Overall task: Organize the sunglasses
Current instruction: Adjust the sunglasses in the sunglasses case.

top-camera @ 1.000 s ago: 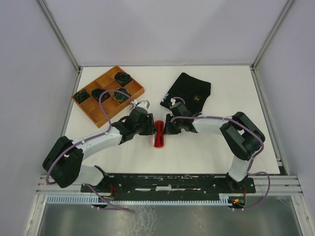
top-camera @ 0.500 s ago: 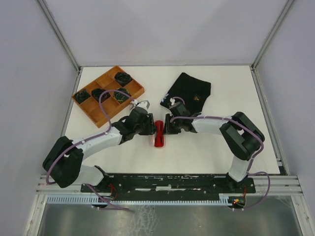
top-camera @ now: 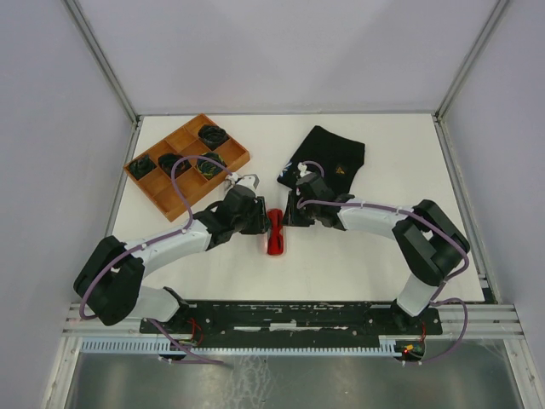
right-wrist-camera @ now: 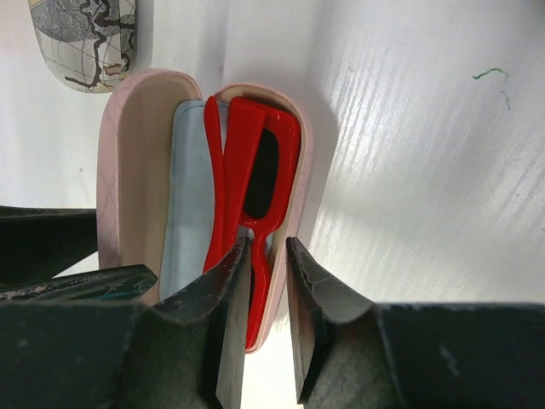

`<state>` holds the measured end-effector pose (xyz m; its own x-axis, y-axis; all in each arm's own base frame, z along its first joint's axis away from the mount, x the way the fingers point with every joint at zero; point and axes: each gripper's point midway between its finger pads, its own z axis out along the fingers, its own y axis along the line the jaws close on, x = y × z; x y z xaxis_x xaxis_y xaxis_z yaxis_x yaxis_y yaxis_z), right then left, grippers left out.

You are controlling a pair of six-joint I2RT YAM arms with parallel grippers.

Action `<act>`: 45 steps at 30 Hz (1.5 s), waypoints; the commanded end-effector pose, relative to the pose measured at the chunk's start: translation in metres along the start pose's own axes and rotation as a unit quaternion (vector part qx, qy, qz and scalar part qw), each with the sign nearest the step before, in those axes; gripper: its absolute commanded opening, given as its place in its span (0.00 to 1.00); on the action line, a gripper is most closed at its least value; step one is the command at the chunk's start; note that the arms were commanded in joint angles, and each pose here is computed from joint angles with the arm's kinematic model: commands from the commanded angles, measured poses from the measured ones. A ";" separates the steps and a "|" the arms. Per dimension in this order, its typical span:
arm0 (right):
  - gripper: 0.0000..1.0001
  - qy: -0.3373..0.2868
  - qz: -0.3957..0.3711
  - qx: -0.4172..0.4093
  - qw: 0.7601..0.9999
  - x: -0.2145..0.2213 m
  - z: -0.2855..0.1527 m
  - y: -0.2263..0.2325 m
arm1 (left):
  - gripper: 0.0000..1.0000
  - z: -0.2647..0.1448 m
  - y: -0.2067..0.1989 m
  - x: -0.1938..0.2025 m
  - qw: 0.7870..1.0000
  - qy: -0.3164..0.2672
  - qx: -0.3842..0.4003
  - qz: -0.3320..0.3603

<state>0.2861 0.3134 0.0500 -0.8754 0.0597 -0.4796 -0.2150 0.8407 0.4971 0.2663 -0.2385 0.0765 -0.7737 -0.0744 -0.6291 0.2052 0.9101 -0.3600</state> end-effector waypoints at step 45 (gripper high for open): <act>0.32 0.042 -0.006 -0.004 0.999 0.017 0.027 0.000 | 0.47 -0.006 -0.008 -0.015 0.999 -0.026 0.014 0.015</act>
<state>0.2779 0.3214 0.0190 -0.9155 0.0172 -0.4020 -0.2076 0.8356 0.5086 0.2667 -0.2386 0.0780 -0.7710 -0.0762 -0.6323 0.2065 0.9092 -0.3615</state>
